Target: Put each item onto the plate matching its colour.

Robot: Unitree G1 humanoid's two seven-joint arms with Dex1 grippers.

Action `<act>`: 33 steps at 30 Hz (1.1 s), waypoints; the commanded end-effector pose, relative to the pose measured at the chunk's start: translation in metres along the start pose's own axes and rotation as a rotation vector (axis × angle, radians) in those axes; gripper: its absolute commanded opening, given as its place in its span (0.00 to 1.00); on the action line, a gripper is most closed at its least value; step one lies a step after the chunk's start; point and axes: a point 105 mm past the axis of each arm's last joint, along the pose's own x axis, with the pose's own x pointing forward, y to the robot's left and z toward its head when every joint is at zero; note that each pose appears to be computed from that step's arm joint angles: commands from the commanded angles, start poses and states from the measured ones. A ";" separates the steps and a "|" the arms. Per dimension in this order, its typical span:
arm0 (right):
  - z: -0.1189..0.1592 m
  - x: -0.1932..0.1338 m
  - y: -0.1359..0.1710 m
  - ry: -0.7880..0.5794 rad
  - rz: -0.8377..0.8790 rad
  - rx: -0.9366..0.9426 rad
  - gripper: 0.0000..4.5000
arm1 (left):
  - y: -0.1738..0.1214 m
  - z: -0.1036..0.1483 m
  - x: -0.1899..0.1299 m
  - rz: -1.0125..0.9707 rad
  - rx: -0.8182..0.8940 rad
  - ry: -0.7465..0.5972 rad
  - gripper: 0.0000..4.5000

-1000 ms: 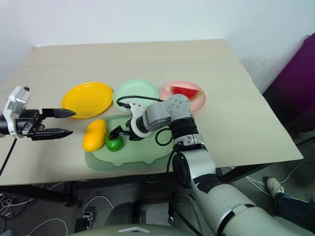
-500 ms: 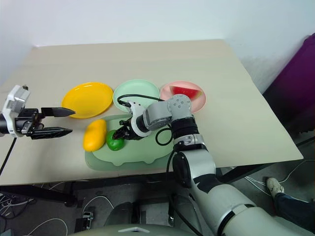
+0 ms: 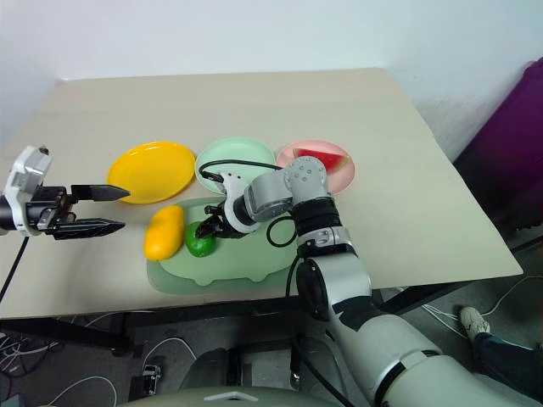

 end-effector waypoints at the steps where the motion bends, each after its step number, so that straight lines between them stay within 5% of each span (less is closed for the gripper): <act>1: 0.011 -0.012 0.006 -0.033 0.000 -0.045 0.39 | 0.001 0.012 -0.002 0.004 0.043 -0.008 1.00; 27: 0.018 -0.041 -0.026 -0.067 -0.201 -0.298 0.39 | 0.004 0.010 0.004 -0.014 0.043 -0.008 1.00; 33: 0.015 -0.037 -0.025 -0.058 -0.179 -0.307 0.81 | 0.003 0.010 0.002 -0.009 0.044 -0.005 1.00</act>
